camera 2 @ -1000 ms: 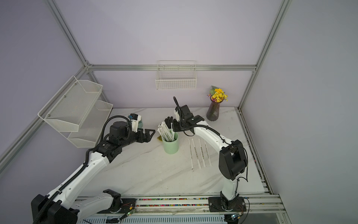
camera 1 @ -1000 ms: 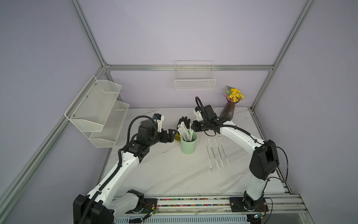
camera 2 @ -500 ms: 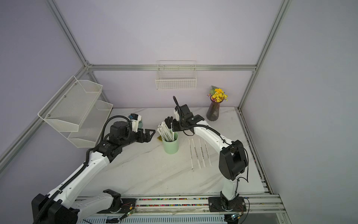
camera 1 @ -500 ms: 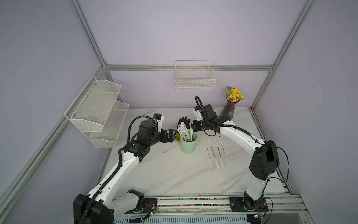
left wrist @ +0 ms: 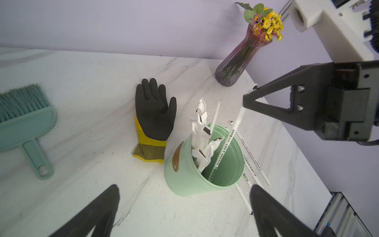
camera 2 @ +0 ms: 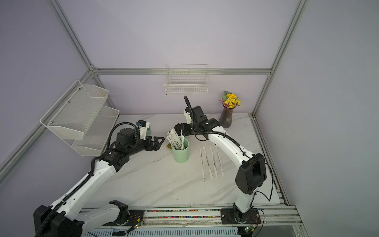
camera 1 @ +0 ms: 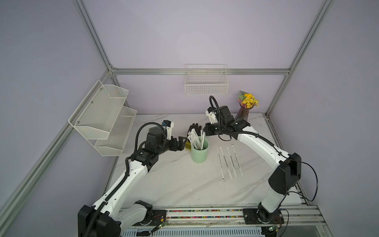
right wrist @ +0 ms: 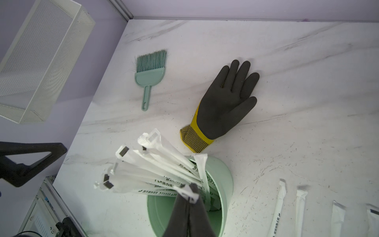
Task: Take the straws out of the storage container
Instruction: Pick up the straw from the container.
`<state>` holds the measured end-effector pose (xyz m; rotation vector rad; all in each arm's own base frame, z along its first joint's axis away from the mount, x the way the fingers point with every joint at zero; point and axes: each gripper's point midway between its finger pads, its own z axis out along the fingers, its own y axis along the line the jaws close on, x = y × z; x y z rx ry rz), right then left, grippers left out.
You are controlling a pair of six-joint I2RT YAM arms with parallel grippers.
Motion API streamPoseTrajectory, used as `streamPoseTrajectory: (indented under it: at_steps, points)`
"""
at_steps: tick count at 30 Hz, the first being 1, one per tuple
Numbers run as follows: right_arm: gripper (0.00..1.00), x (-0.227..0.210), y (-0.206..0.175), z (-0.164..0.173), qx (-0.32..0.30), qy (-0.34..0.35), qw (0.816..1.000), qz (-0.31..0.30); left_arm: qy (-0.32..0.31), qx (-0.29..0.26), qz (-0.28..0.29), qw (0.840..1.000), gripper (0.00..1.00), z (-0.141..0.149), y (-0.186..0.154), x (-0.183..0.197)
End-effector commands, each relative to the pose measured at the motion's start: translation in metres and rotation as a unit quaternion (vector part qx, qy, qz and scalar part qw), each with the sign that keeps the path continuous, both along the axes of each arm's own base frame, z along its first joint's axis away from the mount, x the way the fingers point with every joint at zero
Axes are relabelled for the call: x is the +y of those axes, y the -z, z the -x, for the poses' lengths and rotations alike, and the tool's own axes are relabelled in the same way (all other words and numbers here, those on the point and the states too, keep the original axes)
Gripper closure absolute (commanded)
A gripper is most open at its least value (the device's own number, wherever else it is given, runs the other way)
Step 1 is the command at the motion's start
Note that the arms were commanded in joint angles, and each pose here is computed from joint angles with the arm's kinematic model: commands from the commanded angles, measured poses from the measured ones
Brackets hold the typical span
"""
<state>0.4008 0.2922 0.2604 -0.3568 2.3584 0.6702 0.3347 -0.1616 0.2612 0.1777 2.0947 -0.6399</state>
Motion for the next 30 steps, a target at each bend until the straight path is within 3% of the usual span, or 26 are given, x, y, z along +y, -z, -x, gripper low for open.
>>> streamPoseTrajectory:
  at_steps: [1,22,30]
  points:
    - [0.94,-0.004,-0.036,0.008,-0.030,-0.004,1.000,-0.007,0.004,-0.019,0.009,1.000,0.02,-0.002,-0.012,-0.004]
    - [0.97,-0.038,-0.156,0.028,-0.133,0.011,0.991,-0.014,0.006,-0.022,0.011,1.000,0.02,-0.003,-0.016,-0.005]
    - [0.99,-0.084,-0.157,0.026,-0.131,0.060,0.988,0.047,0.008,-0.024,0.013,1.000,0.02,-0.004,-0.016,-0.006]
